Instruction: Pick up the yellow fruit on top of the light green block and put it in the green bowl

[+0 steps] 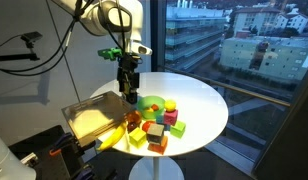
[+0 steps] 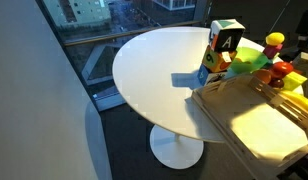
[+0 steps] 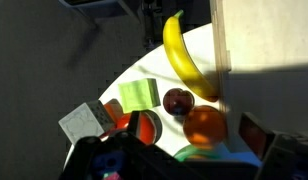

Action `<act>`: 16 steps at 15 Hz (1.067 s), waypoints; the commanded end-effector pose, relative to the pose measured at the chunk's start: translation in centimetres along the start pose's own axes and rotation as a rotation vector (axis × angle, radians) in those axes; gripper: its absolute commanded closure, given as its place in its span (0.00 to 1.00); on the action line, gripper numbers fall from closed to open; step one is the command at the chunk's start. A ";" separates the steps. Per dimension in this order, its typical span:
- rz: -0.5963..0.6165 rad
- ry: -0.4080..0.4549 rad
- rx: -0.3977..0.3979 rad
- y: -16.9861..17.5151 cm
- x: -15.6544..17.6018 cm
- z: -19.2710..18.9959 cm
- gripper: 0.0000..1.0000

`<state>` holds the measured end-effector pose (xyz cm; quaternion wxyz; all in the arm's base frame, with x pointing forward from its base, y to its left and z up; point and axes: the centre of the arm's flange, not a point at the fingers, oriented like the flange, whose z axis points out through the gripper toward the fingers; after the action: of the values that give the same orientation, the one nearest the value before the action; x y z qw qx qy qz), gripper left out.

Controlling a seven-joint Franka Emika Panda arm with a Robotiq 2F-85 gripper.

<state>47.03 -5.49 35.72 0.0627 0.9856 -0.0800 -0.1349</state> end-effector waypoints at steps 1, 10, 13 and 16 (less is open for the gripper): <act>-0.059 0.023 0.010 1.5 -4.3 -0.8 0.00; -0.131 0.123 0.049 2.1 -10.0 -3.6 0.00; -0.117 0.164 0.057 2.1 -11.0 -4.6 0.00; -0.102 0.190 0.060 2.1 -11.4 -5.0 0.00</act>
<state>38.46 -5.12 42.98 0.0427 0.9974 -0.0206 -0.0541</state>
